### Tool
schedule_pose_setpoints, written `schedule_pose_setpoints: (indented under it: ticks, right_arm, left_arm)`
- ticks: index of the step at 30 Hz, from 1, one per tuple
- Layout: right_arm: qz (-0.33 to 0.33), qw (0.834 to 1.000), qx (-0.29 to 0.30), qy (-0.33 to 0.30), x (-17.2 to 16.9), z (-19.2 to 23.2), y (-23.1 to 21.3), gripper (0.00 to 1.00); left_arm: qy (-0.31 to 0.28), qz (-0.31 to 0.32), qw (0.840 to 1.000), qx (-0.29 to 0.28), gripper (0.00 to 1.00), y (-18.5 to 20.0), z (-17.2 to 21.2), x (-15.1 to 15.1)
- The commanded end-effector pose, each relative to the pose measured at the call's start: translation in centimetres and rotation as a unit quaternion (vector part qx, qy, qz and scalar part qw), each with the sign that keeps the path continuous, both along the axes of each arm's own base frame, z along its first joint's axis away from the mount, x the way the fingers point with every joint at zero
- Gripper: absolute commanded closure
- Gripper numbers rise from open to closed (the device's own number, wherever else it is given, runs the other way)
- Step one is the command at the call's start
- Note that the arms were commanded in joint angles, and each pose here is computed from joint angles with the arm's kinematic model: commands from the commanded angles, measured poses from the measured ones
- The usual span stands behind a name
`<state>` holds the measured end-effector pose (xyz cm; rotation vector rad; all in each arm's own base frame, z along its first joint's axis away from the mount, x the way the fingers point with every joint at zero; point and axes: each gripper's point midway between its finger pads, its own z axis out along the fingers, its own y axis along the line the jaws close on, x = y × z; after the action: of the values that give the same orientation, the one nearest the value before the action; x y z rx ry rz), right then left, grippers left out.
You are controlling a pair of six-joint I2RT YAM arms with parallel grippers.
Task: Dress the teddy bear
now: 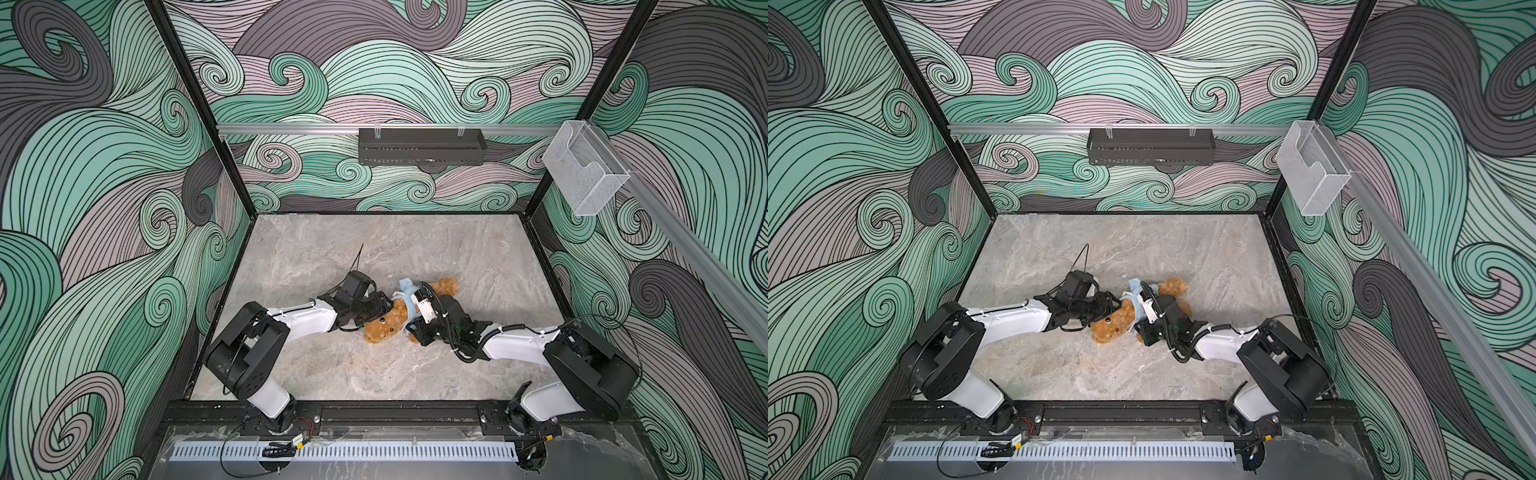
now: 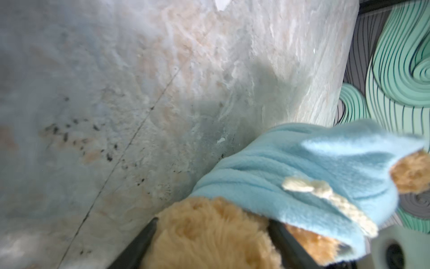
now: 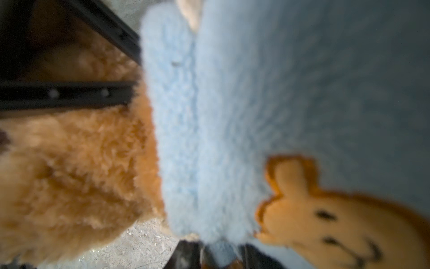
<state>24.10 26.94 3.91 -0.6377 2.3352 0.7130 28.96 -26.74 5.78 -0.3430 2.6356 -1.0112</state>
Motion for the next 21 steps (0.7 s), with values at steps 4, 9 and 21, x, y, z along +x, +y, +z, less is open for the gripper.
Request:
schedule_pose_setpoints:
  ticks: [4,9,21]
  right_arm:
    - [0.003,0.999,-0.02,-0.038,0.9,3.2,-0.2,0.48]
    - [0.019,0.995,-0.022,-0.094,1.6,8.9,-1.8,0.25]
    - [0.019,0.98,0.036,-0.194,4.6,20.7,-6.4,0.02]
  left_arm:
    - [-0.076,-0.058,0.995,0.019,0.64,-1.0,2.8,1.1]
    - [-0.175,-0.107,0.976,0.072,0.88,0.8,5.5,2.4]
    - [-0.35,-0.167,0.912,0.133,1.0,3.7,13.0,2.4]
